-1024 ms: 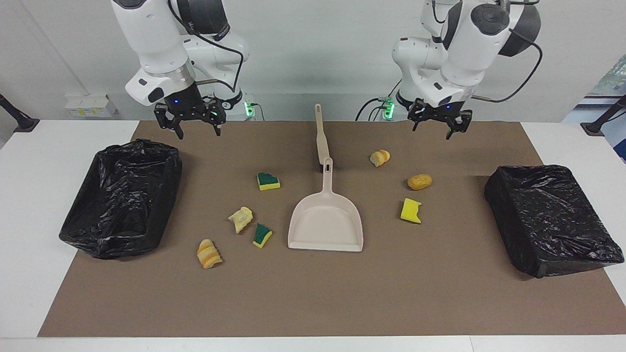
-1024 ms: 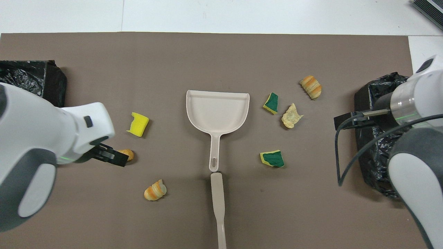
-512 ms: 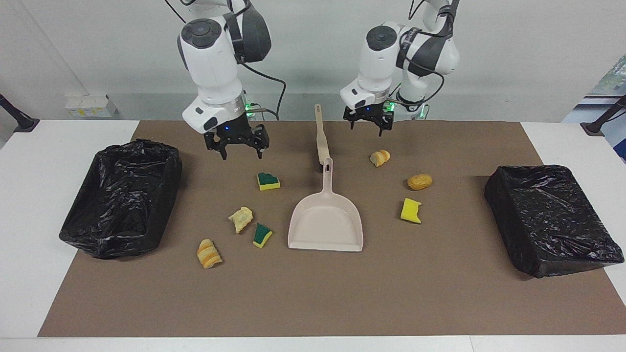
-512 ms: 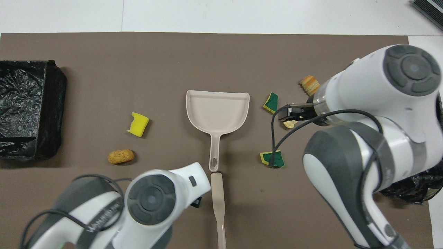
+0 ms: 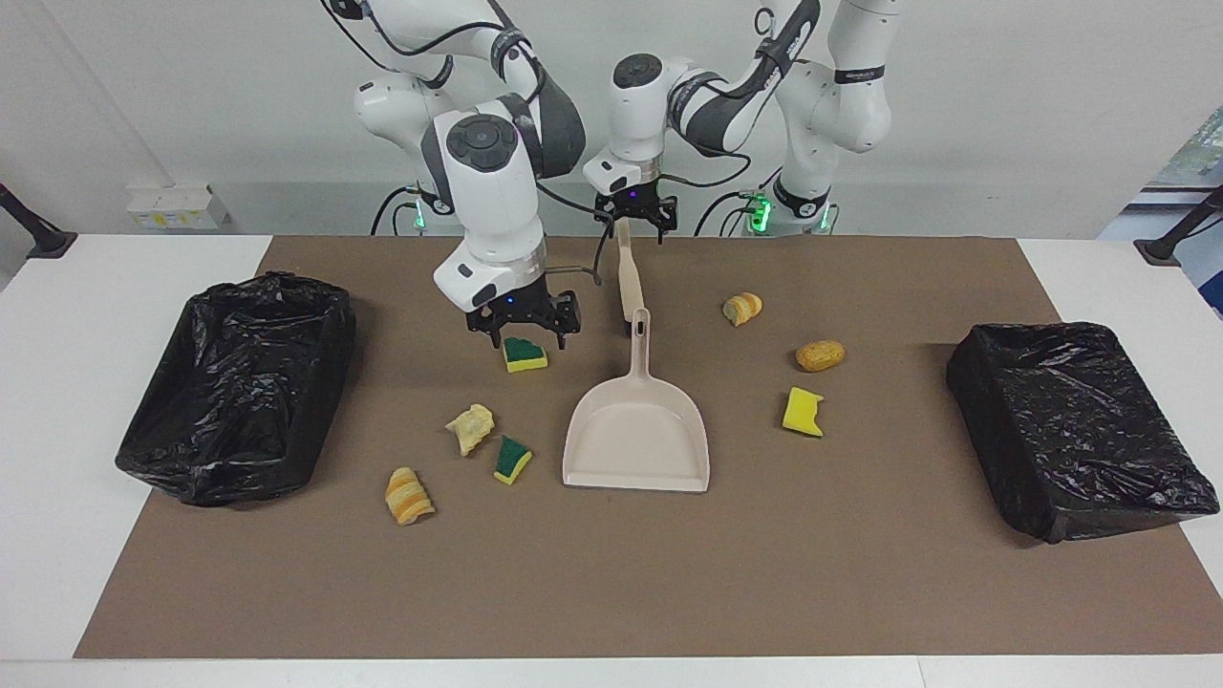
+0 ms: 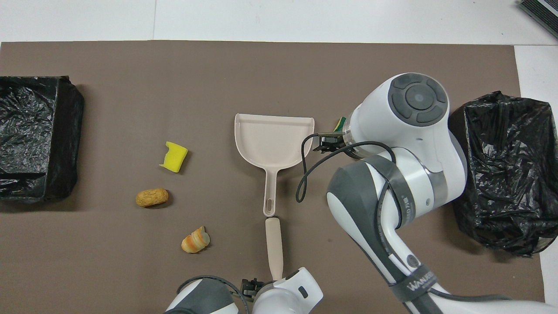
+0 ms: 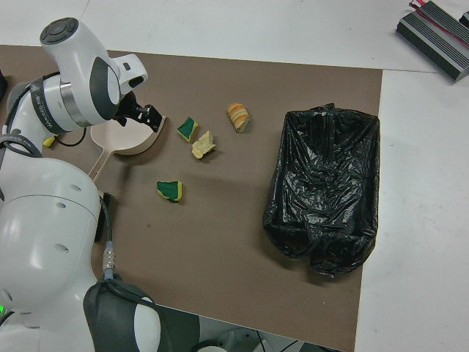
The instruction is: Sweep and dump trash in bin
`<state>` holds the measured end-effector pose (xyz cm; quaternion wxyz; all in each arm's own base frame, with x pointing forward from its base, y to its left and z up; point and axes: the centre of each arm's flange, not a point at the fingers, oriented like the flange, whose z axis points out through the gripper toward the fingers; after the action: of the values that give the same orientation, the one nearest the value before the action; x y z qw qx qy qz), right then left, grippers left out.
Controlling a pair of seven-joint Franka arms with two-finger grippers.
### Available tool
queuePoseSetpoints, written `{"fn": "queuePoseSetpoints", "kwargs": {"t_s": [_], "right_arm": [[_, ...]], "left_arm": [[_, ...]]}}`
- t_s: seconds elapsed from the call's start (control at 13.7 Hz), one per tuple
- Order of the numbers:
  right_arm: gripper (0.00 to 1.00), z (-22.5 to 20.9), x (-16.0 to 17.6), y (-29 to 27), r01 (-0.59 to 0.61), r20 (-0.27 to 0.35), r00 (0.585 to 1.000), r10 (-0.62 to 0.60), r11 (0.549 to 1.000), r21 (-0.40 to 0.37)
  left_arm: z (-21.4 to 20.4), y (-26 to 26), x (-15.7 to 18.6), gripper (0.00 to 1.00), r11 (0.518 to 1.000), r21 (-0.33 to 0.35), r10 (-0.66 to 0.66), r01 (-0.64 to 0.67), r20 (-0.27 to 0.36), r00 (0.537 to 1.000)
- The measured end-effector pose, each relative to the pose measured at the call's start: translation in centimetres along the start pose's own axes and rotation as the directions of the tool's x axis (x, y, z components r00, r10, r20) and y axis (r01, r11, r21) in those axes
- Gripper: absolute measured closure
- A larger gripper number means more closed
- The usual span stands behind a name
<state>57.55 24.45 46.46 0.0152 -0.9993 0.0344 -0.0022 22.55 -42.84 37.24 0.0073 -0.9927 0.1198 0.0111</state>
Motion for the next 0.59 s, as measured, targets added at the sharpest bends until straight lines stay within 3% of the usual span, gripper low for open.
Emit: {"fn": "queuePoseSetpoints", "kwargs": {"t_s": [0.29,0.37,0.44,0.51,0.59], "right_arm": [[0.00,1.5,-1.0,-1.1,-0.004,0.008,1.000,0.004,1.000,-0.004],[0.00,1.7,-1.1,-1.0,-0.005,0.008,1.000,0.005,1.000,-0.005],[0.00,1.9,-1.2,-0.9,-0.006,0.009,1.000,0.006,1.000,-0.005],[0.00,2.0,-1.4,-0.9,-0.006,0.009,1.000,0.006,1.000,-0.005],[0.00,2.0,-1.5,-0.8,-0.006,0.012,1.000,0.006,1.000,-0.007]], "left_arm": [[1.5,0.4,-0.4,0.02,1.000,0.010,-0.015,0.014,0.014,1.000],[1.8,0.2,-0.6,0.09,1.000,0.015,-0.014,0.014,0.019,1.000],[2.1,0.2,-0.8,0.10,1.000,0.019,-0.013,0.012,0.023,1.000],[2.3,0.2,-1.0,0.18,1.000,0.023,-0.010,0.009,0.027,1.000],[2.5,0.2,-1.1,0.33,1.000,0.025,-0.007,0.006,0.029,1.000]]}}
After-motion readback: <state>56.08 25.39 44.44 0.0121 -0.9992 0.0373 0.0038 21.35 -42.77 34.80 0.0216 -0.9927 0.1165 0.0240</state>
